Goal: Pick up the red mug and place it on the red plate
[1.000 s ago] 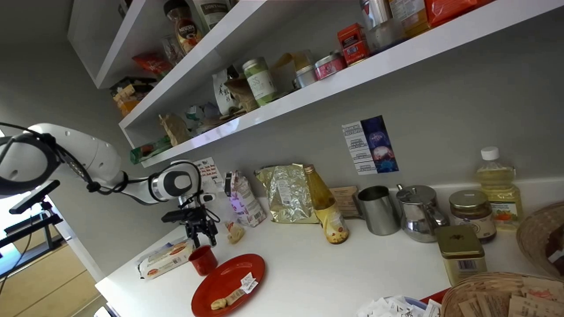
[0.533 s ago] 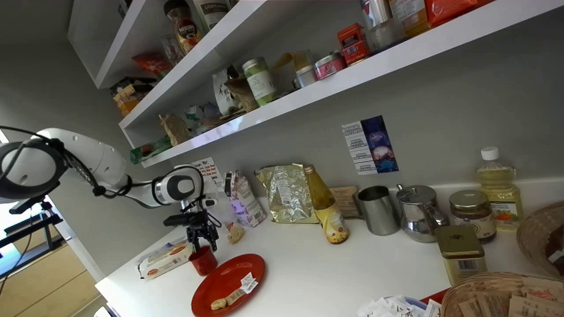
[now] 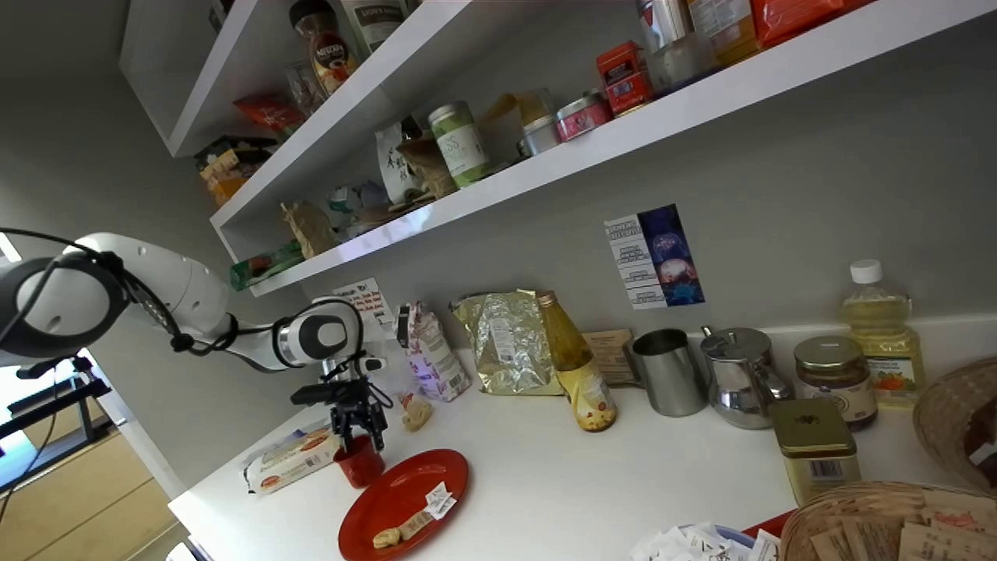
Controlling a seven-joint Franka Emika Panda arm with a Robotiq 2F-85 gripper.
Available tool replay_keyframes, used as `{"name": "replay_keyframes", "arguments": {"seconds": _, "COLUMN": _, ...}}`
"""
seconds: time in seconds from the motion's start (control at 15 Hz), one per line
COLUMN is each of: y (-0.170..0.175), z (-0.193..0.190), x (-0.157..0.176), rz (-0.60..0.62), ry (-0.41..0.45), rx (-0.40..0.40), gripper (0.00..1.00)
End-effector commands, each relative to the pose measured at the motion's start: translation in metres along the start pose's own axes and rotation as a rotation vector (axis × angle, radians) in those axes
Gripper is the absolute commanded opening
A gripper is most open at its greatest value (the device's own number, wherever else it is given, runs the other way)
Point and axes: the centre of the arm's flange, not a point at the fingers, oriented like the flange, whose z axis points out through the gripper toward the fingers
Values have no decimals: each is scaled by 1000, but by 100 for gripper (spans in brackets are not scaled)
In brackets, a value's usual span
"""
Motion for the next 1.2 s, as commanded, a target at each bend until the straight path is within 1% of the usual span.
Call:
{"name": "replay_keyframes", "arguments": {"seconds": 0.0, "y": -2, "z": 3, "x": 9, "rz": -31, "ry": -20, "rx": 16, "gripper": 73}}
{"name": "replay_keyframes", "arguments": {"seconds": 0.07, "y": -2, "z": 5, "x": 9, "rz": -35, "ry": -23, "rx": 17, "gripper": 67}}
{"name": "replay_keyframes", "arguments": {"seconds": 0.47, "y": 1, "z": 3, "x": 10, "rz": -32, "ry": -28, "rx": 32, "gripper": 20}}
{"name": "replay_keyframes", "arguments": {"seconds": 0.67, "y": 4, "z": 1, "x": 10, "rz": -23, "ry": -29, "rx": 44, "gripper": 1}}
{"name": "replay_keyframes", "arguments": {"seconds": 0.8, "y": 5, "z": 0, "x": 11, "rz": -14, "ry": -31, "rx": 58, "gripper": 0}}
{"name": "replay_keyframes", "arguments": {"seconds": 0.93, "y": 8, "z": -8, "x": 12, "rz": -5, "ry": -25, "rx": 72, "gripper": 2}}
{"name": "replay_keyframes", "arguments": {"seconds": 1.07, "y": 10, "z": -27, "x": 13, "rz": -3, "ry": 4, "rx": 77, "gripper": 2}}
{"name": "replay_keyframes", "arguments": {"seconds": 1.13, "y": 9, "z": -45, "x": 12, "rz": -5, "ry": 36, "rx": 78, "gripper": 2}}
